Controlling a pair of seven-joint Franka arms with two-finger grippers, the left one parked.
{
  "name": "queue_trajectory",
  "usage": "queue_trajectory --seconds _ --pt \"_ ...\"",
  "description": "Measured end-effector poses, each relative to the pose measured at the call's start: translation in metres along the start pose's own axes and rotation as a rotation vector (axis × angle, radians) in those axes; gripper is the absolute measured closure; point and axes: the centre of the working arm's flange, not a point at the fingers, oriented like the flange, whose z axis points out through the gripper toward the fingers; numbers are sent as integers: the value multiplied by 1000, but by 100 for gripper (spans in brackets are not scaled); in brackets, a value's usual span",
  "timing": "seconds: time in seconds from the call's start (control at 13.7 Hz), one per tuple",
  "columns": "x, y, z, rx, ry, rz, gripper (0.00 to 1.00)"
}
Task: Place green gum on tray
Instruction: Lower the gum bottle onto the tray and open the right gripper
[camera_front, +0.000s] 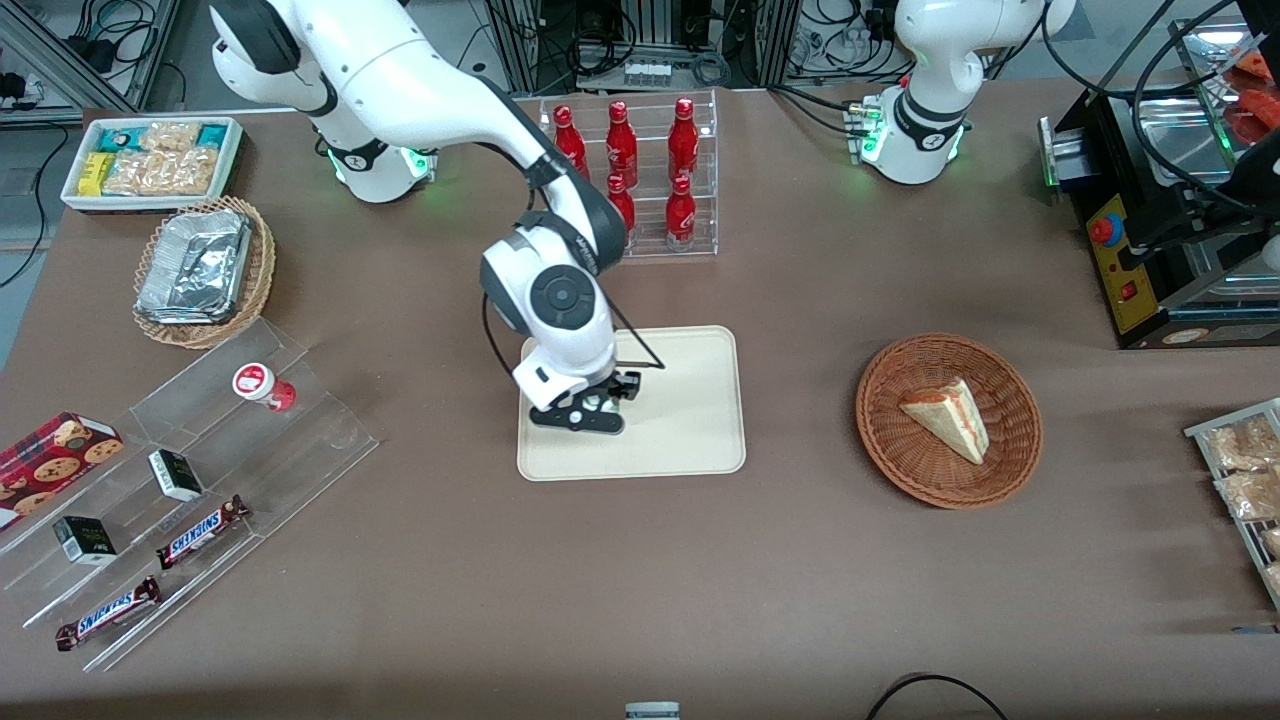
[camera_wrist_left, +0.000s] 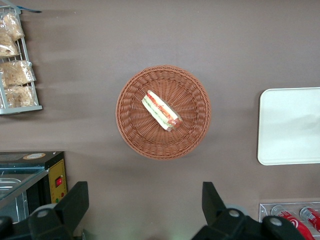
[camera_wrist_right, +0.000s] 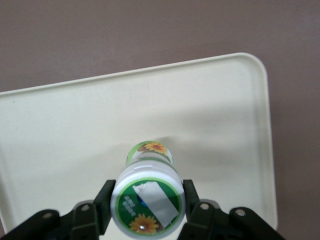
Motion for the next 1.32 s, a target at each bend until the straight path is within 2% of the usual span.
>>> queue_trajectory --seconds 0.29,0.73,0.88,0.95,1.1,1.32 --pt "-7 -9 21 0 6 -1 41" --pt "-15 -14 42 -21 -9 -14 41" --pt "-15 -15 42 -20 -7 -14 26" --pt "-15 -15 42 -19 -6 -15 15" --pt "-16 -16 42 -17 -5 -18 0" --pt "-17 -18 41 -15 -2 -23 0"
